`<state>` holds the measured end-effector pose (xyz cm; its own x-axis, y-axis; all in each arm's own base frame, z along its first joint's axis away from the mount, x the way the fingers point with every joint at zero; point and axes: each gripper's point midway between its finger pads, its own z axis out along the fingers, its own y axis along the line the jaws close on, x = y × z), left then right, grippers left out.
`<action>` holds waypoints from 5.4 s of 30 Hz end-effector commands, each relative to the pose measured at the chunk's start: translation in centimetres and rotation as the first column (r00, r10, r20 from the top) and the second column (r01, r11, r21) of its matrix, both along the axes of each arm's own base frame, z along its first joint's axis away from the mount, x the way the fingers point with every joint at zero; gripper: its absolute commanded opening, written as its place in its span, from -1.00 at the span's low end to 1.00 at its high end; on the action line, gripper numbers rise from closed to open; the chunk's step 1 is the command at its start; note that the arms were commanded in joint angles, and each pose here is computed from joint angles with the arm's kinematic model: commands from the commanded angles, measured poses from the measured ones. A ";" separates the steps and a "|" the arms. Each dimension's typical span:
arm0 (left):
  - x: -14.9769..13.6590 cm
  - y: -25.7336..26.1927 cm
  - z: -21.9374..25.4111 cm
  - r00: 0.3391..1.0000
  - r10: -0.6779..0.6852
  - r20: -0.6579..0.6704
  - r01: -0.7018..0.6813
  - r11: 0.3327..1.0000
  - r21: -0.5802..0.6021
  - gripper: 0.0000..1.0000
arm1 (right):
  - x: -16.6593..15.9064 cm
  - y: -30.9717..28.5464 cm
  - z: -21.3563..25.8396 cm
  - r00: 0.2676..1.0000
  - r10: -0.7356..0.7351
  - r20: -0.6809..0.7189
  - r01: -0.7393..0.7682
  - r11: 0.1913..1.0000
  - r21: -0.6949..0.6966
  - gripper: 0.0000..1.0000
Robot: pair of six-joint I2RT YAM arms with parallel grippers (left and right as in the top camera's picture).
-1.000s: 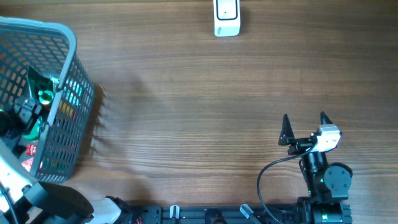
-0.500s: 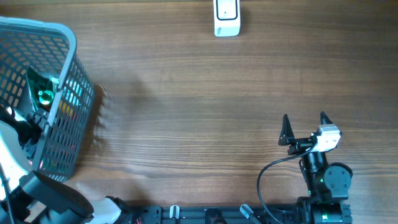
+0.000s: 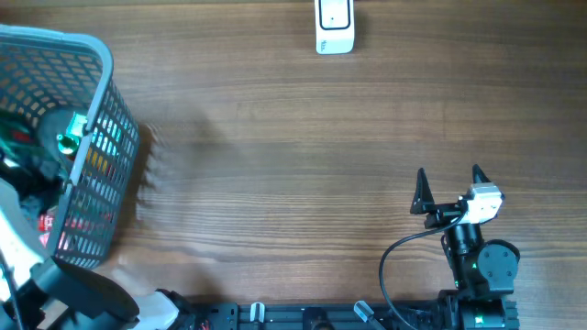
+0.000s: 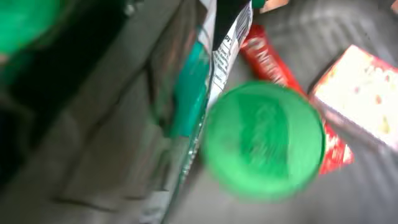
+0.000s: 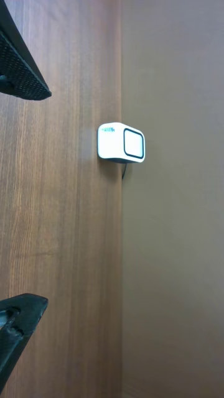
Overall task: Scan the item barcode
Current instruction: 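Reach the left gripper into the basket toward the green 3M glove pack, then lift the 3M glove pack out and drop it on the table, then reach the left gripper into the basket and grasp the red-yellow bottle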
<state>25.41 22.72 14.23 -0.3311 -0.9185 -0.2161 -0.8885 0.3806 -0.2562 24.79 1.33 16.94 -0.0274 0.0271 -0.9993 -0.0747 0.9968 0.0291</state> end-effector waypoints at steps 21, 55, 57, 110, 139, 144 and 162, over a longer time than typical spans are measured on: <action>1.7 -18.3 34.8 0.160 -0.614 0.773 0.441 0.745 0.501 -0.92 | 0.0 0.0 0.1 1.000 0.005 0.005 -0.004 1.000 -0.012 1.00; -1.1 -34.6 -7.9 0.754 -0.623 0.208 0.652 0.672 -0.351 -0.89 | 0.0 0.0 0.1 1.000 0.005 0.005 -0.004 1.000 -0.012 1.00; -0.9 -34.3 -8.4 0.744 -0.645 0.176 0.666 0.691 -0.280 -0.80 | 0.0 0.0 0.1 1.000 0.004 0.005 -0.004 1.000 -0.012 1.00; 3.7 -16.0 29.8 0.768 -0.359 0.530 0.040 0.853 0.520 0.99 | 0.0 0.0 0.1 1.000 0.004 0.005 -0.004 1.000 -0.012 0.99; 5.1 -2.7 -3.2 0.970 0.085 -0.228 -0.112 0.988 -0.108 0.45 | 0.0 0.0 0.1 1.000 0.005 0.005 -0.004 1.000 -0.012 1.00; 5.3 -2.8 -2.9 0.973 0.083 -0.213 -0.109 0.987 -0.114 -0.40 | 0.0 0.0 0.1 1.000 0.005 0.005 -0.004 1.000 -0.012 0.99; 5.0 -10.2 25.8 0.796 -0.122 0.593 0.086 0.992 0.088 -0.49 | 0.0 0.0 0.1 1.000 0.004 0.005 -0.004 1.000 -0.012 0.99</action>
